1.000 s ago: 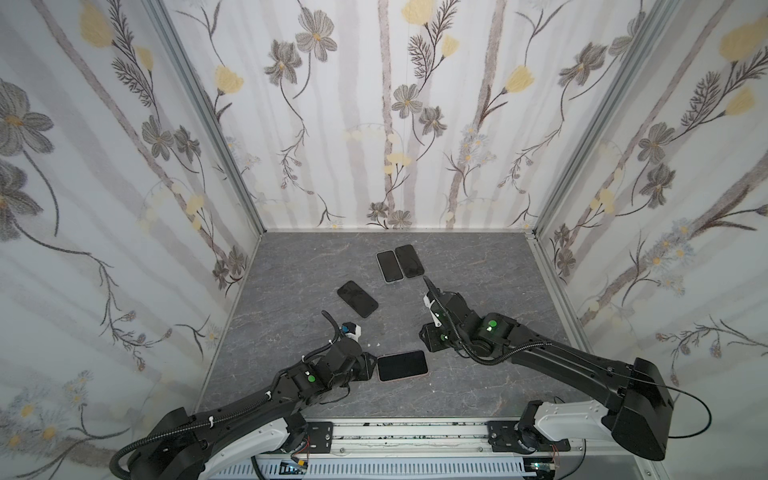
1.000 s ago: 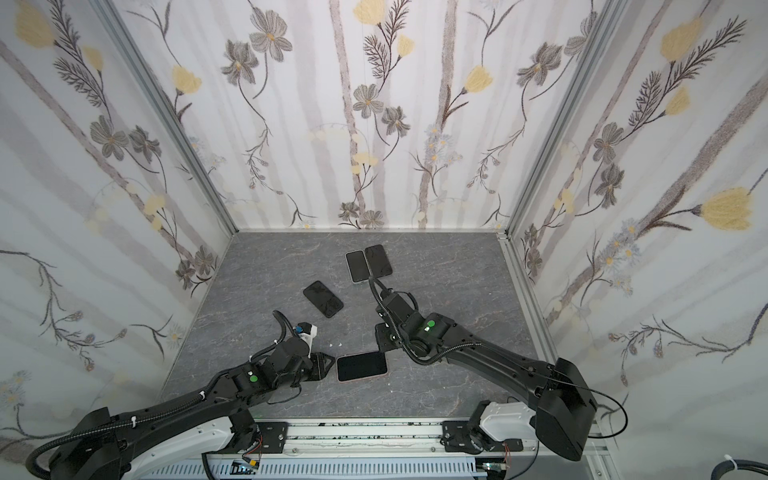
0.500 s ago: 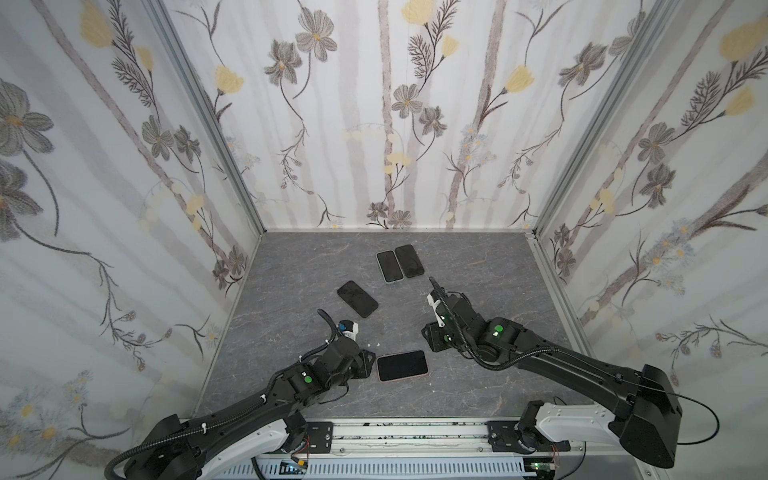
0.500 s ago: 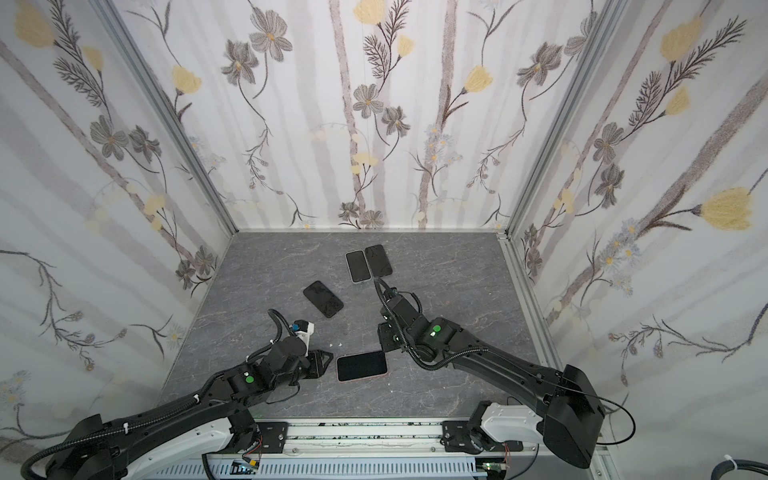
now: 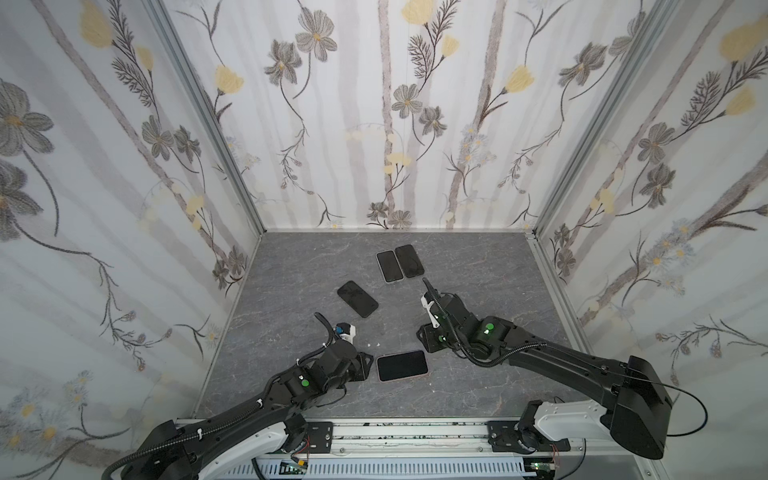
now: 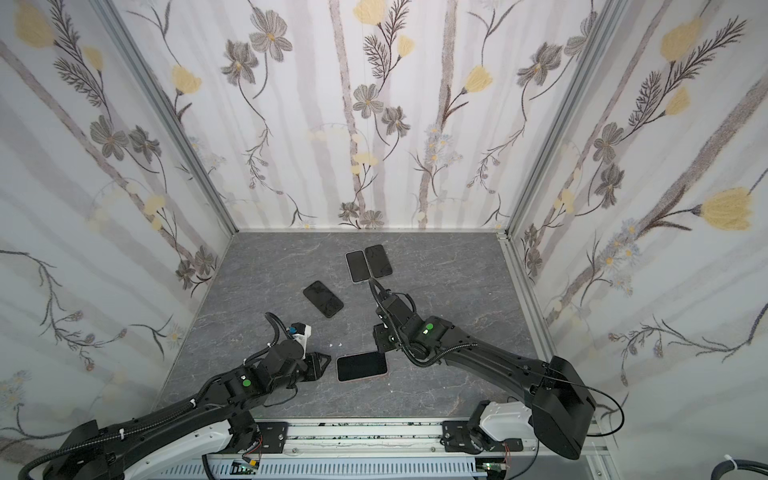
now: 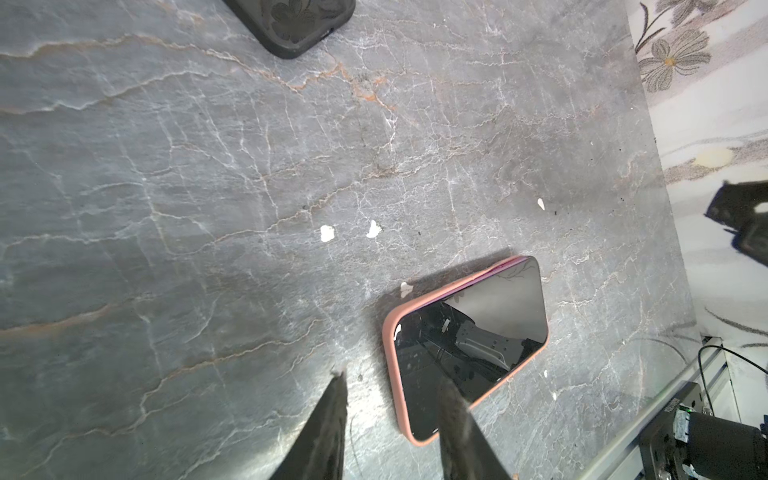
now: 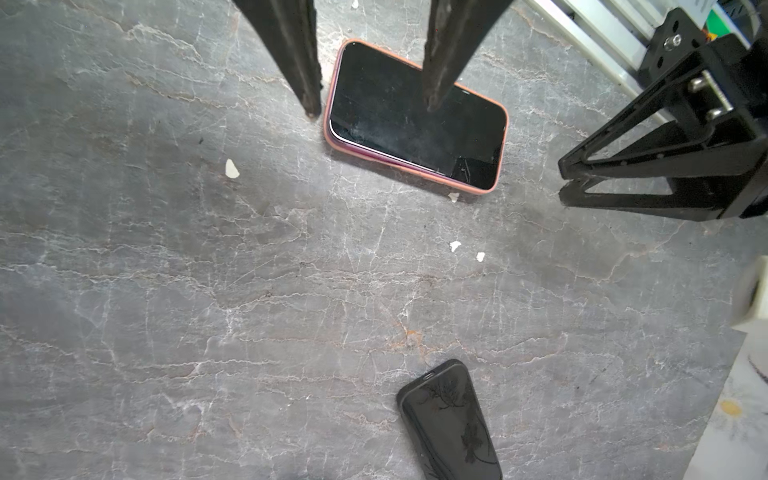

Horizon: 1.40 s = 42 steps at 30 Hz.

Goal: Put the phone into the phone case

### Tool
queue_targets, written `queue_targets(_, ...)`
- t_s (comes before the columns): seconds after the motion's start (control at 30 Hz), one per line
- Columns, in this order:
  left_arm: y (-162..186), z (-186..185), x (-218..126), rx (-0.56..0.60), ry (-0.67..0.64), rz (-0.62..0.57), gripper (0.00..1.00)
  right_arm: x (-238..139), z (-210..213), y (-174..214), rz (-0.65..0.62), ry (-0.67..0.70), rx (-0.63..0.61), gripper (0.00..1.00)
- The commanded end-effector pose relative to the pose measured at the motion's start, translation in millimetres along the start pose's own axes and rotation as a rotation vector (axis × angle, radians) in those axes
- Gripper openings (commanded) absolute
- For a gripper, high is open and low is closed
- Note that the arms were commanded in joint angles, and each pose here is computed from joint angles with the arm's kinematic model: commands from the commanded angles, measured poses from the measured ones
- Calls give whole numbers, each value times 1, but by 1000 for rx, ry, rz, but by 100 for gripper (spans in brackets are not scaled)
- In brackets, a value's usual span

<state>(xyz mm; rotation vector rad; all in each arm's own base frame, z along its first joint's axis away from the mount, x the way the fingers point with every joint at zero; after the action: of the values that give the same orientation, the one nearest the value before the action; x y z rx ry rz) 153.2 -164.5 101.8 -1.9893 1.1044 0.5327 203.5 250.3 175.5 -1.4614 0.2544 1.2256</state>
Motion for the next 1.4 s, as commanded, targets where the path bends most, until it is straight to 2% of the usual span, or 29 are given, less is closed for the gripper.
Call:
queue_targets(0.0,1,3,-1,-24,-1,-10,36,-1,3,-4,-20,-17,-5,42)
queue_targets(0.3,5,1,2,-35,29,18,37,2,0,3,9,-6,-12,42)
queue_targets(0.5,12,-4,10,-62,64,74,37,16,-4,15,98,-3,-13,41)
queue_targets(0.67,17,-4,19,-57,41,117,37,34,-9,30,191,-23,6,41)
queue_targets(0.97,20,-8,31,-72,54,146,34,52,-17,41,256,-18,29,40)
queue_targets(1.1,18,-7,35,-56,31,147,32,62,-20,47,284,-26,54,36)
queue_targets(1.2,14,-11,37,-38,20,140,31,67,-22,53,309,-27,64,26)
queue_targets(1.37,10,-7,39,-12,-26,112,29,74,-32,56,329,-38,94,24)
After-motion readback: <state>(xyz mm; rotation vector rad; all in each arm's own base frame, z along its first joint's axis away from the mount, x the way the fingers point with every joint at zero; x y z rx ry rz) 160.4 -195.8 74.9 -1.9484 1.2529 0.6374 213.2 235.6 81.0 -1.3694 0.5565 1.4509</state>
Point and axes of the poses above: each gripper's point midway between its finger pads, its own x axis out along the fingers, its own z axis along the line the jaws close on, y = z × x, the point moved 5 cm from there along -x, back along the fingers, and after that the axes turned 8 degrees about -x, right-handed, at the moved point
